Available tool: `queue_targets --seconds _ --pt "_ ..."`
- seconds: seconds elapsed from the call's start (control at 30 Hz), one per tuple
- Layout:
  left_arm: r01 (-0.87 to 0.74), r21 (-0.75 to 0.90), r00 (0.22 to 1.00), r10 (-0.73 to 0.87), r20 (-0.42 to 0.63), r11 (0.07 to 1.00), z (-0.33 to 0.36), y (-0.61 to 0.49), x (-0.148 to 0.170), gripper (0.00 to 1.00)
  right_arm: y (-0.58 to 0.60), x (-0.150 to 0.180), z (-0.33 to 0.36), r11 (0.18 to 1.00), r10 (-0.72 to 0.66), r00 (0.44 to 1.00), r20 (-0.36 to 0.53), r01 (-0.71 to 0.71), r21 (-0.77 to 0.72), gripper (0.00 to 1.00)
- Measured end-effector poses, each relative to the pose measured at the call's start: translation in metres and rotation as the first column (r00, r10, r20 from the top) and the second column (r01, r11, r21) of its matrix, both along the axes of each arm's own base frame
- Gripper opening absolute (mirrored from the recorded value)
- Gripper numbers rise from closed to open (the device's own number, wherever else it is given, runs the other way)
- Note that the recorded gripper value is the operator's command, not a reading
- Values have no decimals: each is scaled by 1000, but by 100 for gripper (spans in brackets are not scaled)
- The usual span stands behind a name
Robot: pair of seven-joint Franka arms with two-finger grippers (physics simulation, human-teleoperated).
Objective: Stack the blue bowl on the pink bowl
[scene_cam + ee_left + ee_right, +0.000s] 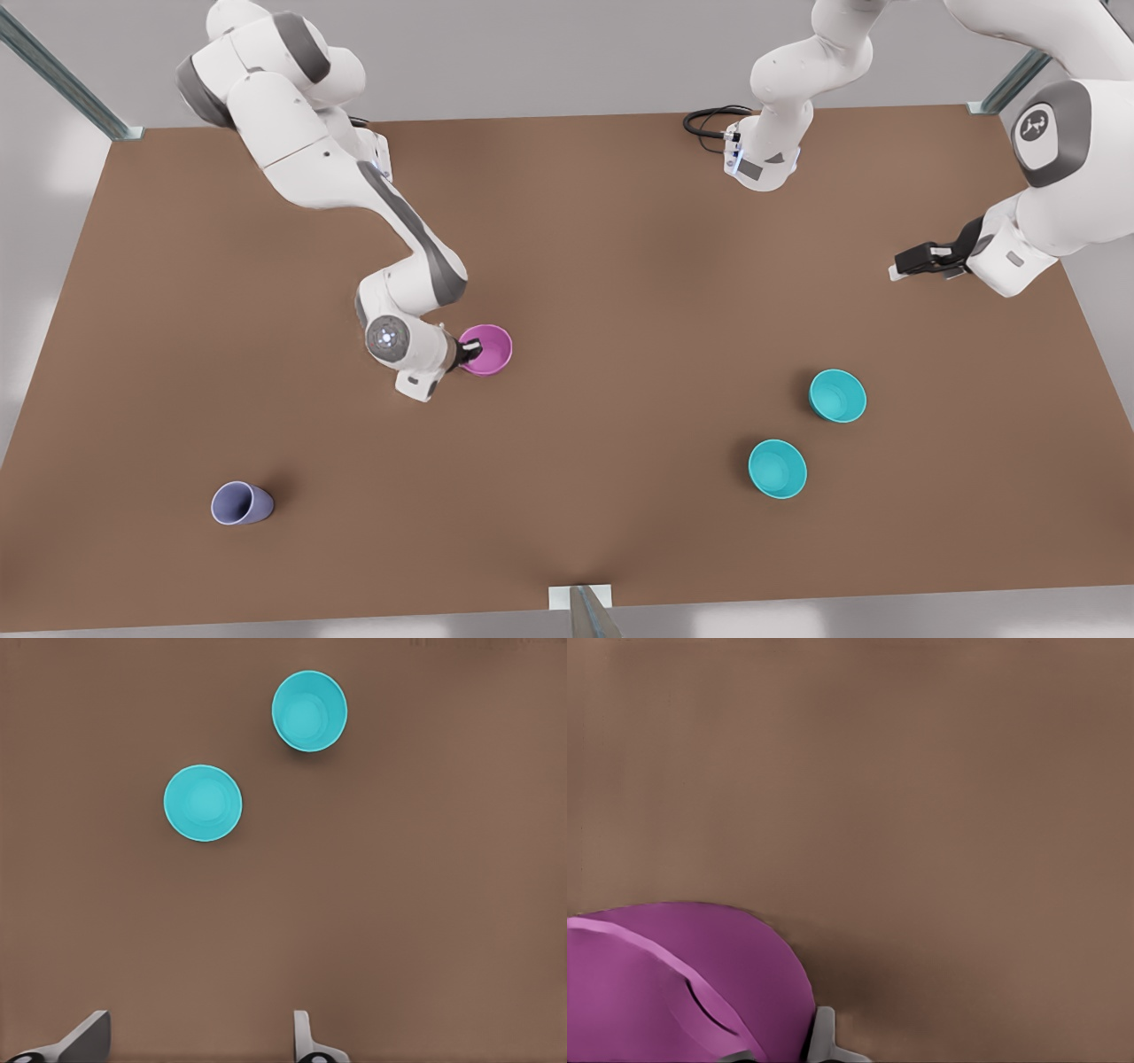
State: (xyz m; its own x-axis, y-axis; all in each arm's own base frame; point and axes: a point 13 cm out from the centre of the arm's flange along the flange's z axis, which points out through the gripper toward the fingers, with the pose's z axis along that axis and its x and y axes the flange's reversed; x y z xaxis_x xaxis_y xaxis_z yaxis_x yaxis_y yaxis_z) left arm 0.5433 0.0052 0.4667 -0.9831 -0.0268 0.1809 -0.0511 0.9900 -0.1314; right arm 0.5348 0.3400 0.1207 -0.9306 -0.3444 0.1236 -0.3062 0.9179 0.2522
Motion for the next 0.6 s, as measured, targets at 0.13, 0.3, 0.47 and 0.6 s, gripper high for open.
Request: queue_targets --seconds 0.13,0.3,0.47,0.6 --pt "-1 -10 1000 0 -31 1000 -18 2 4 100 145 3 -11 995 -30 1000 -4 30 96 21" --pt "-14 -10 1000 14 -21 1000 -14 9 7 100 192 6 -47 980 -167 984 -61 172 97 21" --pt "-29 -12 999 29 -21 1000 -15 17 7 100 197 8 -61 955 -284 955 -90 290 61 100" --pt "-38 -26 998 37 -59 999 -37 23 12 100 197 31 5 928 -358 931 -71 363 87 100"
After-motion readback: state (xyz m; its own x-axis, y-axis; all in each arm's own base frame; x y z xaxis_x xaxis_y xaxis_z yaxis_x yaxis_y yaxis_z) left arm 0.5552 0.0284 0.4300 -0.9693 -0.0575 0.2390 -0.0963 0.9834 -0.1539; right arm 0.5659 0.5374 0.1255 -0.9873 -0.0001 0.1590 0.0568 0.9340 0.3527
